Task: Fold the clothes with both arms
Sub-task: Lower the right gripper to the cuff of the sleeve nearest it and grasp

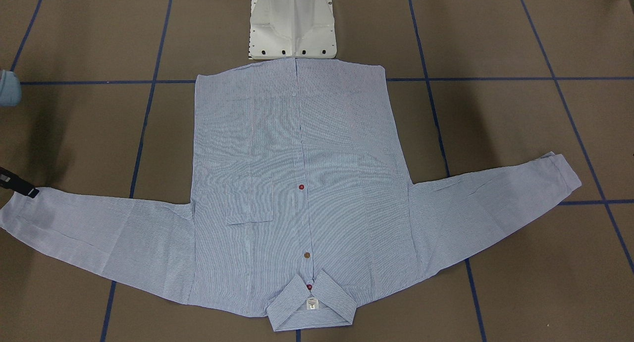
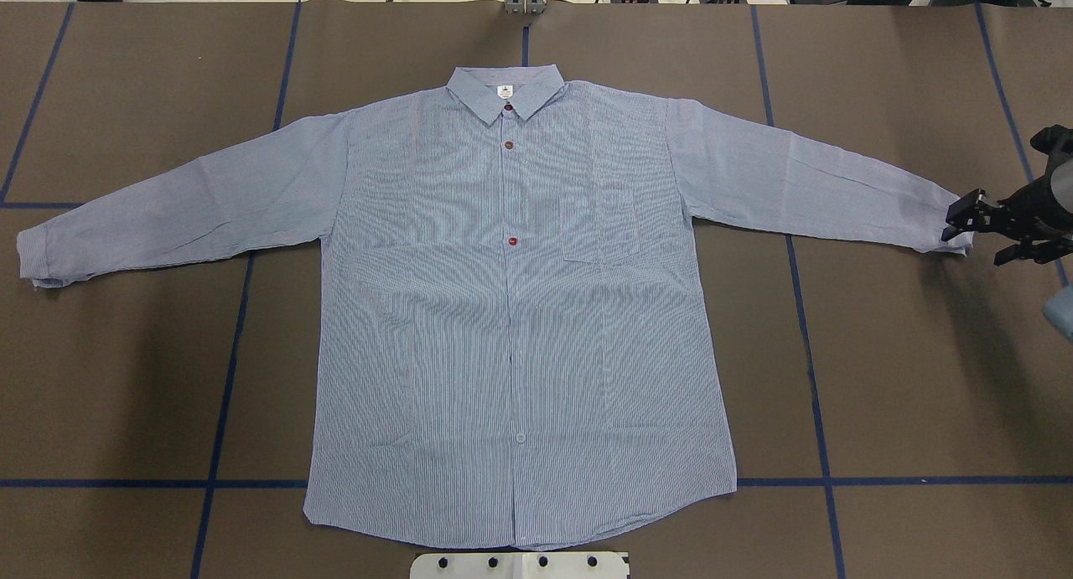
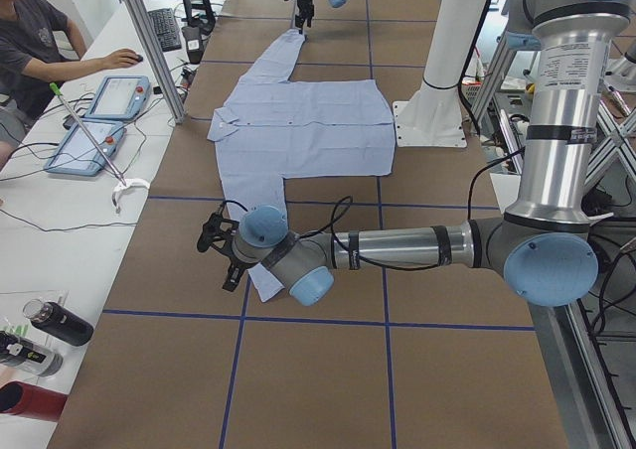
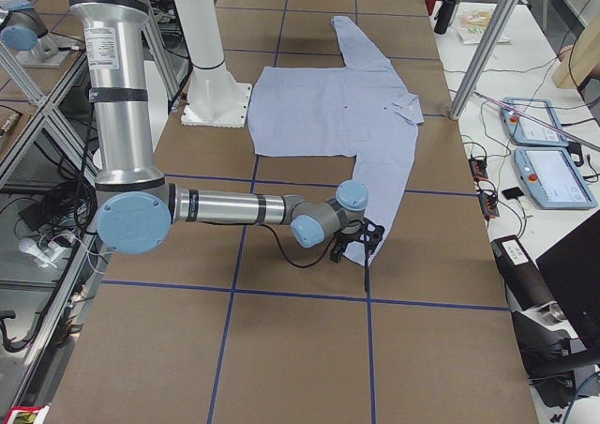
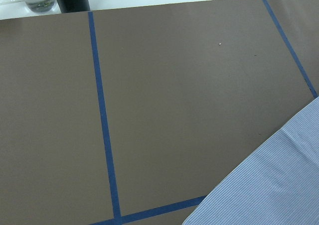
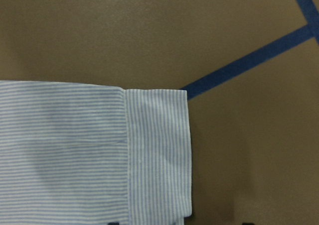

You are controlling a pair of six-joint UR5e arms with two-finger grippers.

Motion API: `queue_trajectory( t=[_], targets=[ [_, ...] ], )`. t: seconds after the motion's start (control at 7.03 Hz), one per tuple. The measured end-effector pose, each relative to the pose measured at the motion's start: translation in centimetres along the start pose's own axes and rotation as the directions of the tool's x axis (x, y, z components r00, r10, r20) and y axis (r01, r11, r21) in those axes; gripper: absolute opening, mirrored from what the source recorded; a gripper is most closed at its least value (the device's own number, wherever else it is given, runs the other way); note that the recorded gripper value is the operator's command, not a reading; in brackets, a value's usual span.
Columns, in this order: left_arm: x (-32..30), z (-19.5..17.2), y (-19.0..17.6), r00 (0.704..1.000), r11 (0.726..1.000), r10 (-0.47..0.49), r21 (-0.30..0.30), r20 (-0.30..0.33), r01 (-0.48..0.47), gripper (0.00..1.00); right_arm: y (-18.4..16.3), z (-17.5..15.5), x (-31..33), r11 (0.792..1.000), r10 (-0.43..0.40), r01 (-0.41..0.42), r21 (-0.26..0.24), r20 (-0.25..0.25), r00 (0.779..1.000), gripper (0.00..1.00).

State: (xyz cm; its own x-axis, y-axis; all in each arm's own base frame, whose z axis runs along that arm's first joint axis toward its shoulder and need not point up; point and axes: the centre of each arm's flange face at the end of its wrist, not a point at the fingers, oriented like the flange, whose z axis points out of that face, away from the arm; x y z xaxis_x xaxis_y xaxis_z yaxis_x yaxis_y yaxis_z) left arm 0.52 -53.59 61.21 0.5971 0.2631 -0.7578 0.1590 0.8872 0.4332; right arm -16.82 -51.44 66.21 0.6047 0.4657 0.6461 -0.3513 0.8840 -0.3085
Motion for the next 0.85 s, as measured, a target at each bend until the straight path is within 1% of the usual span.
queue_trajectory(
  t=[0.43, 0.57, 0.85],
  targets=[
    [0.48, 0.04, -0.16, 1.000, 1.000, 0.012, 0.002, -0.001, -0.012, 0.99, -0.26, -0.18, 0.02, 0.998, 0.057, -0.057, 0.003, 0.003, 0.998, 0.70],
    [0.51, 0.04, -0.18, 1.000, 1.000, 0.012, 0.003, 0.000, -0.012, 0.99, -0.31, -0.31, -0.31, 0.997, 0.075, -0.075, 0.007, 0.012, 0.997, 0.71],
    [0.61, -0.05, -0.28, 1.000, 1.000, 0.015, 0.006, 0.003, -0.015, 0.99, -0.43, -0.19, -0.36, 0.993, 0.118, -0.119, 0.017, 0.046, 0.992, 0.71]
  ],
)
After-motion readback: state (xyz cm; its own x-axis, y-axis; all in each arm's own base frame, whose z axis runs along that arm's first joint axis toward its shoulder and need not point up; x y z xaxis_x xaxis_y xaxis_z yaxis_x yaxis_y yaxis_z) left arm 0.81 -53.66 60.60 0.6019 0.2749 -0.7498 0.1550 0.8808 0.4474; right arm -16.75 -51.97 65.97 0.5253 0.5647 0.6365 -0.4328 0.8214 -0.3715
